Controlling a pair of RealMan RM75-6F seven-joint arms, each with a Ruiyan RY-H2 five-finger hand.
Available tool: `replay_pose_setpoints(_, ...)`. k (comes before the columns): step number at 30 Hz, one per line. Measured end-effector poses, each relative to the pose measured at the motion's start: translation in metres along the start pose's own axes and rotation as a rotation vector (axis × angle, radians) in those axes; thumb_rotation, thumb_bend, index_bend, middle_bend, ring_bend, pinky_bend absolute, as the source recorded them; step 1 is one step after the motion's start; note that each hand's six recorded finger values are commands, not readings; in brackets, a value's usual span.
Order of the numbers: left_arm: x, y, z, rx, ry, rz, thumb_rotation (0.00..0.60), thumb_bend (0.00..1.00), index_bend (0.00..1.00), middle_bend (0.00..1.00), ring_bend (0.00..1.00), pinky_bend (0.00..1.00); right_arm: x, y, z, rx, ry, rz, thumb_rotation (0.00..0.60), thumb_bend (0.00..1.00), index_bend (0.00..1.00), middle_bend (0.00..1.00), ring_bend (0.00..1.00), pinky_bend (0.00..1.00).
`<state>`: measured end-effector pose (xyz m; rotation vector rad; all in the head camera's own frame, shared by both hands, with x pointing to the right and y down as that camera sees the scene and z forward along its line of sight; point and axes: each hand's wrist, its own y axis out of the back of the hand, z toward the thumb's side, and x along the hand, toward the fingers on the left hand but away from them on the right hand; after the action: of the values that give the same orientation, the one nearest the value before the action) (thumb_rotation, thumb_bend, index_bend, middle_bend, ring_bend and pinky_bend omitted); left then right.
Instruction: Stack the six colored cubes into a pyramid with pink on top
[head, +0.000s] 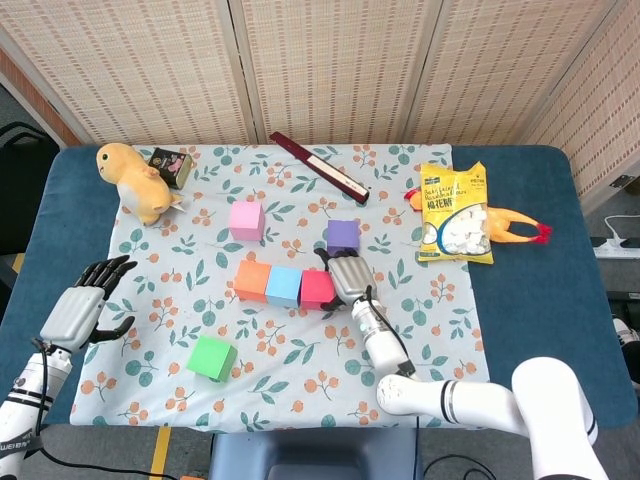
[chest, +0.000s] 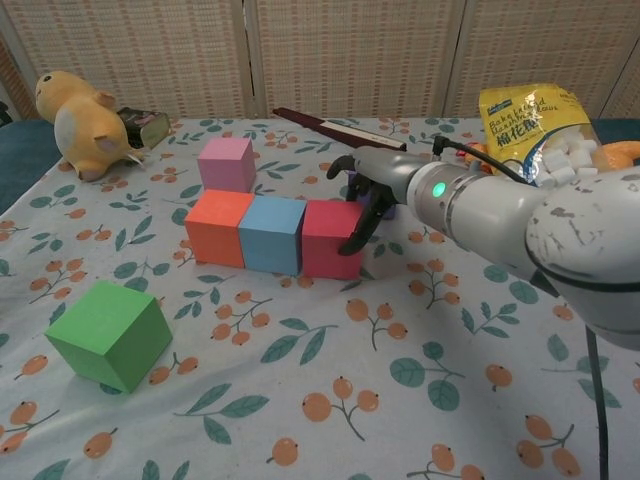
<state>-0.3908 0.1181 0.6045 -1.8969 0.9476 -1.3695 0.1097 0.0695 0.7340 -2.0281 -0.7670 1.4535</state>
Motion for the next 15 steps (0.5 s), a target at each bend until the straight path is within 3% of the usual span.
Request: replay_pose_setpoints(15, 0.0, -0.001, -0.003, -0.002, 0.007, -0.005, 0.6, 0.34, 0.07, 0.01, 0.0, 0.08, -0.004, 0.001, 0.01, -0.001, 0.012, -0.012, 0.6, 0.06, 0.11, 0.41, 0.19, 0.1)
